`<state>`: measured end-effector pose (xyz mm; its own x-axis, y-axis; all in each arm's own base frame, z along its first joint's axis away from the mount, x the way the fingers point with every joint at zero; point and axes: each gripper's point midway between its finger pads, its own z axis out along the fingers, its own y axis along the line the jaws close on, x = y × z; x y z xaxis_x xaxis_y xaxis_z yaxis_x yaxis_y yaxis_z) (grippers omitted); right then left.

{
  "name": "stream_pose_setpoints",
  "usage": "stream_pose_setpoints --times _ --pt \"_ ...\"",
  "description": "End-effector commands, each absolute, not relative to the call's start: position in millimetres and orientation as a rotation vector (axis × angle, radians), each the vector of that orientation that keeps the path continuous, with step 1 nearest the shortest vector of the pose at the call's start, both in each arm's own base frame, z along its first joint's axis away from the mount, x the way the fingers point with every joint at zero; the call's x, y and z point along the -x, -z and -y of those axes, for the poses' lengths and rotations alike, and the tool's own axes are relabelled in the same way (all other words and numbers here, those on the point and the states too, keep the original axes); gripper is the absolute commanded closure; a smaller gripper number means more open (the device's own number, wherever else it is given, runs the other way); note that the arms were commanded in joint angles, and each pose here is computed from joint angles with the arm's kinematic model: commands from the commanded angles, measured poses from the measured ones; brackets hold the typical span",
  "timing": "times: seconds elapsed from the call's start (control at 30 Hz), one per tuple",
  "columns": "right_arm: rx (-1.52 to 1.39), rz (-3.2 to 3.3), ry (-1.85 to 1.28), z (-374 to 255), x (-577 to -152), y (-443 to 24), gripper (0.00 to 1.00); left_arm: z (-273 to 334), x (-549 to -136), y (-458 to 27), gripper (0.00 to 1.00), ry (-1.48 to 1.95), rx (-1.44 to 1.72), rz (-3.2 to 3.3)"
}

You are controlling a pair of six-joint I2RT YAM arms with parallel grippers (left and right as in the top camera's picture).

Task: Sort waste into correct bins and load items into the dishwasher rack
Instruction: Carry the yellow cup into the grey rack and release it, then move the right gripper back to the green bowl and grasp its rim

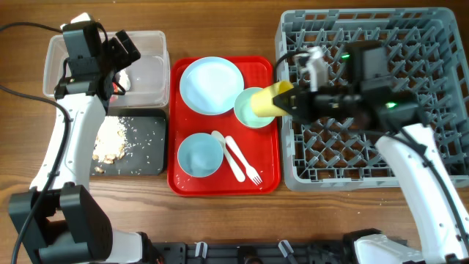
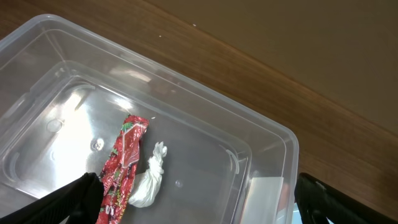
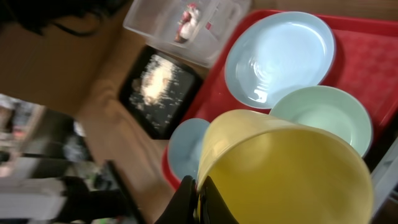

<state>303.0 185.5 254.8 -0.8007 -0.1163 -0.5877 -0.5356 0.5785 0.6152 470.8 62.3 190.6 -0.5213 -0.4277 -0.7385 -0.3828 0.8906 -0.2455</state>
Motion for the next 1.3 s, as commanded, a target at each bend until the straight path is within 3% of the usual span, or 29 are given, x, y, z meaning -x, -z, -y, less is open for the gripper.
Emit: stream_pose_setpoints --times 0.0,0.2,0.33,0.47,0.8,1.07,1.27 --pt "0.574 -2.091 -1.558 -173.7 -287.4 -269.3 0.96 -64.2 -471.0 -194.7 0.0 0.067 0.592 -2.161" --pt "0.379 -2.118 -1.7 -146.0 -288.9 -207.2 0.95 -64.2 -471.1 -194.7 0.0 0.067 0.591 -2.161" --pt "0.242 -2.213 -1.637 -126.2 -288.0 -170.1 0.96 -64.2 -471.1 -194.7 0.0 0.067 0.592 -2.161" --pt "0.153 -2.258 -1.623 -115.7 -283.4 -155.6 0.96 -64.2 -471.1 -194.7 0.0 0.067 0.592 -2.161" --pt "-0.024 -2.63 -1.222 -77.8 -276.6 -95.5 0.96 -64.2 -471.1 -194.7 0.0 0.067 0.592 -2.161" --pt "-0.18 -2.815 -0.891 -39.6 -272.6 -64.2 0.96 -64.2 -471.1 -194.7 0.0 0.067 0.592 -2.161" --pt "-0.168 -2.782 -0.866 -37.7 -278.5 -75.3 0.96 -64.2 -471.1 -194.7 0.0 0.067 0.592 -2.161"
